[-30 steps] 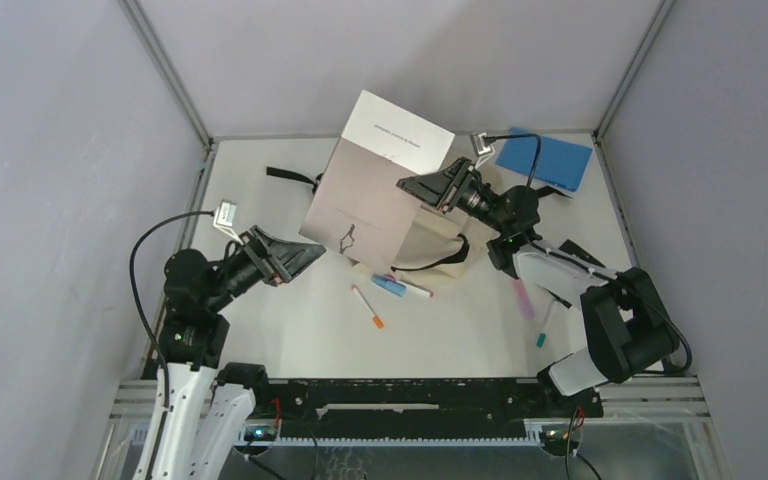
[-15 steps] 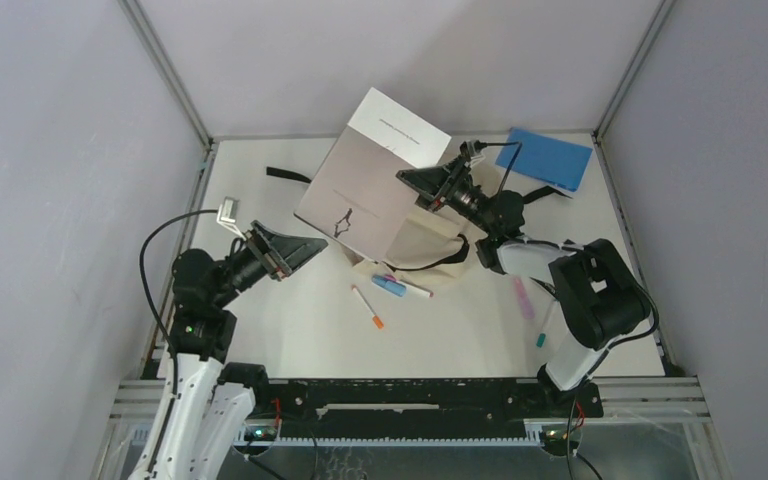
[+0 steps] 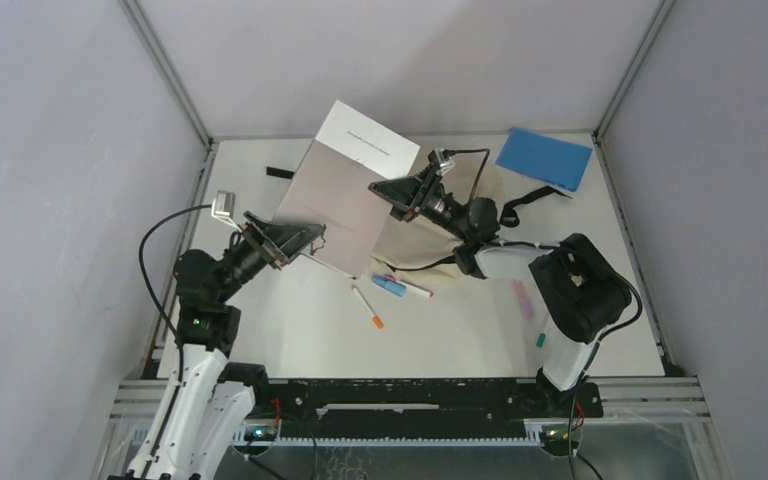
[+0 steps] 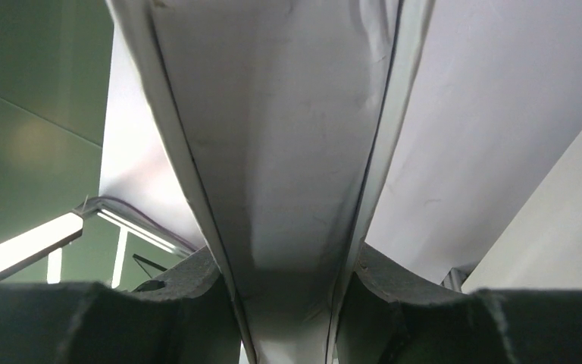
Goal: Pack the student bag
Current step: Pick up the book from the center of the board.
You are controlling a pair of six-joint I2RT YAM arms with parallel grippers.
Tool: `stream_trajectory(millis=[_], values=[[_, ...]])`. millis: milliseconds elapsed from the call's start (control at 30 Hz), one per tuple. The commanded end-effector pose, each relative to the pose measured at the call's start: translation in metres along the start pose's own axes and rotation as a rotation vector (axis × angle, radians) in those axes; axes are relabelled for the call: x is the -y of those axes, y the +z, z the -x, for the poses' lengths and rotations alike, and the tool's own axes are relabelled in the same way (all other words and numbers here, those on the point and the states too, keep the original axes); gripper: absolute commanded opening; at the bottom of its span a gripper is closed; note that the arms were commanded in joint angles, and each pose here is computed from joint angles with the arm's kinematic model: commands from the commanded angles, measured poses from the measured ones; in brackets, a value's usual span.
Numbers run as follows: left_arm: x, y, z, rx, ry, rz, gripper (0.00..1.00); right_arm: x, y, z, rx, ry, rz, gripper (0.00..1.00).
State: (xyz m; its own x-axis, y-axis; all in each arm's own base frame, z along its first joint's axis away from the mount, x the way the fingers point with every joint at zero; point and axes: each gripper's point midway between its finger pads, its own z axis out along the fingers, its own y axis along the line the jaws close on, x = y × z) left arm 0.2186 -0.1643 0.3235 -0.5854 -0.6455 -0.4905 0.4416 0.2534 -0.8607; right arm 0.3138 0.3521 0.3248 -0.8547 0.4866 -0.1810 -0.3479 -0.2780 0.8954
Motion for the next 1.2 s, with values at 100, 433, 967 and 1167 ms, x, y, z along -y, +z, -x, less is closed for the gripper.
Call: stream_trajectory(millis=[100, 433, 967, 1167], values=[[0.008, 0.002, 0.021, 0.117, 0.0, -0.027, 0.73, -0.037, 0.017, -0.007, 0.077, 0.021, 0.143, 0.28], [-0.011, -0.001, 0.033, 0.194, -0.031, 0.099, 0.09, -0.017, 0.022, -0.02, 0.114, 0.041, 0.078, 0.61], [-0.041, -0.016, 0.024, 0.043, -0.081, 0.393, 0.0, 0.071, -0.136, 0.038, -0.136, -1.043, -1.122, 0.89], [-0.079, -0.032, 0.028, 0.067, -0.121, 0.574, 0.0, 0.103, -0.131, 0.0, -0.52, -1.379, -1.078, 0.85]])
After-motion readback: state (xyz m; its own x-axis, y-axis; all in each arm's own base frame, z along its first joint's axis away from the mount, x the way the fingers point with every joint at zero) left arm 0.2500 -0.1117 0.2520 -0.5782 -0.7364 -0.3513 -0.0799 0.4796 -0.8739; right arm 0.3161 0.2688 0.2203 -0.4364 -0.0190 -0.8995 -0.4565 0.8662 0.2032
